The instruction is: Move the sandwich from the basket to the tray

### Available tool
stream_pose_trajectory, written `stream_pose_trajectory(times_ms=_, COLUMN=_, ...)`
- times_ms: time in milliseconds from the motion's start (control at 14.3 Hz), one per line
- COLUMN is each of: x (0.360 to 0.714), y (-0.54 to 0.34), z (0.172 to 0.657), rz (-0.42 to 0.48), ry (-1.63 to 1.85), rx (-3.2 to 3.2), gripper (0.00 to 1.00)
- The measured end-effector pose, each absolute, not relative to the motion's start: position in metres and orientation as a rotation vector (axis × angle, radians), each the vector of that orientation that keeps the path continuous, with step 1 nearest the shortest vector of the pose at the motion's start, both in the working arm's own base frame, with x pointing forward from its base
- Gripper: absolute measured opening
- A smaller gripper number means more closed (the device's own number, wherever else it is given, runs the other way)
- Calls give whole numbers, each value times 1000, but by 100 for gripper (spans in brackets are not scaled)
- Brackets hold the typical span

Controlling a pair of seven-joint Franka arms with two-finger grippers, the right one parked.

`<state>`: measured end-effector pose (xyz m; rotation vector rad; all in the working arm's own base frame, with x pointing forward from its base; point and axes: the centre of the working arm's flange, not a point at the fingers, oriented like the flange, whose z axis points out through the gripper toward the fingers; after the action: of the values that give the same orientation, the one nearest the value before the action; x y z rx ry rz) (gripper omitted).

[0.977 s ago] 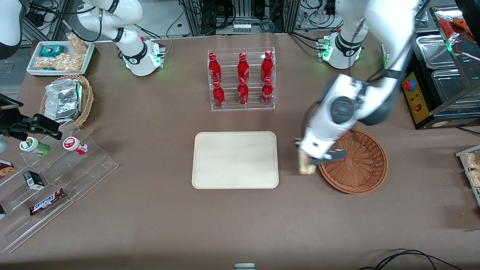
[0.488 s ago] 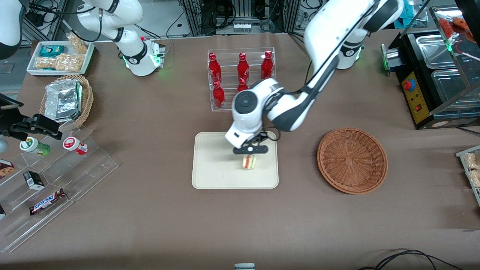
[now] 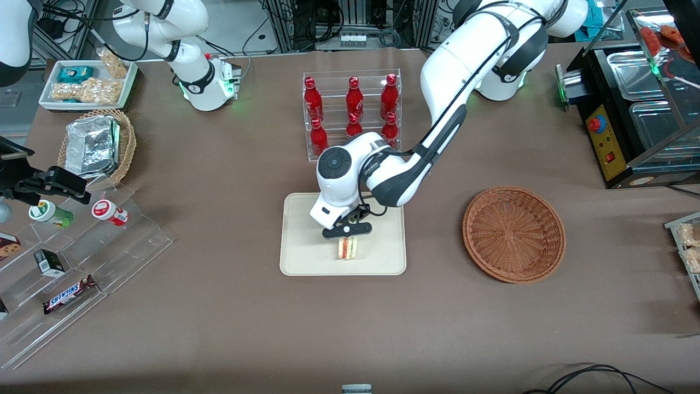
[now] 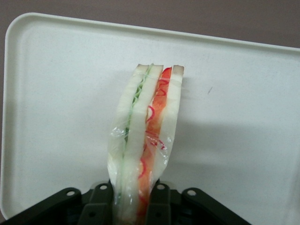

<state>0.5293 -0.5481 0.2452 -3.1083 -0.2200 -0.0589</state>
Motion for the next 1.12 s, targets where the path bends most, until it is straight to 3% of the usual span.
stream_pose_trajectory(times_ms=279, x=529, y=-548, z=246, rz=-124, ry=-369, rx=-3041, gripper=70)
stream_pose_trajectory(times_ms=488, x=553, y=-525, z=271, rz=-152, ry=-485, rx=-2973, gripper=99)
stream_pose_trajectory(times_ms=628, x=576, y=-493, z=322, rz=-127, ry=-578, rx=-2950, gripper=100)
stream_pose_trajectory(times_ms=907, x=597, y=-407, z=456, rz=57, ry=-597, rx=-3013, gripper=100)
stream_pose_trajectory(times_ms=1116, x=607, y=-315, z=521, rz=217, ry=-527, rx=-3035, gripper=100)
